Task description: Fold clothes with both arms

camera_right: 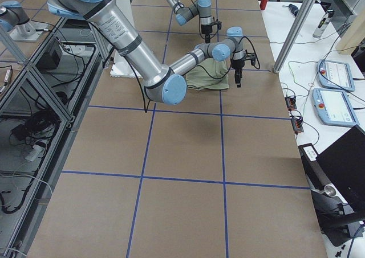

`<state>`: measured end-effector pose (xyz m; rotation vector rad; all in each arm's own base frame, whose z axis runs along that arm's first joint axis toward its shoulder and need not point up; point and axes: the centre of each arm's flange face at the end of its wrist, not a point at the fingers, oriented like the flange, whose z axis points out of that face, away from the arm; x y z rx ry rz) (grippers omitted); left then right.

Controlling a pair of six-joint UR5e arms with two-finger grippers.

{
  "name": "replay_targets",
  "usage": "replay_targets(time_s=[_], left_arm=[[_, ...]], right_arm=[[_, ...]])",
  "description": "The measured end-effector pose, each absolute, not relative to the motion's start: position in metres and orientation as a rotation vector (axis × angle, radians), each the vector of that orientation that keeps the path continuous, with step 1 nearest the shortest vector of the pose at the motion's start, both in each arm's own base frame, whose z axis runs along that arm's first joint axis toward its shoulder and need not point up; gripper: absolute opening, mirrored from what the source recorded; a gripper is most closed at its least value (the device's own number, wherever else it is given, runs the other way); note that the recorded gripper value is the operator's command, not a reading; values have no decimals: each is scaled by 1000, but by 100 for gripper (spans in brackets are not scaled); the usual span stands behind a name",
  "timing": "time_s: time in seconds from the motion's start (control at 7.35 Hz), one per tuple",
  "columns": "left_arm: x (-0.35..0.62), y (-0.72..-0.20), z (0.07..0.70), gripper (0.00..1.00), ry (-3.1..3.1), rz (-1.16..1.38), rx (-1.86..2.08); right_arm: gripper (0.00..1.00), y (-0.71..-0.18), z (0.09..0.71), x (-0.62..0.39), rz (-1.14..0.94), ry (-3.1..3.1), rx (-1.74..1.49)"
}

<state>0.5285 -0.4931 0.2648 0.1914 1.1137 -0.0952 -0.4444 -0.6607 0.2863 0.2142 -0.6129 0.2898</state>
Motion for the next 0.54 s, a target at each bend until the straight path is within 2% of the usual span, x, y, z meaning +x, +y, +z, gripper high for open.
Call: replay_targets(time_s=[0.54], left_arm=[[562, -499, 274, 100, 1045, -225, 202]], right_arm=[[100, -658, 280, -437, 271, -634, 220]])
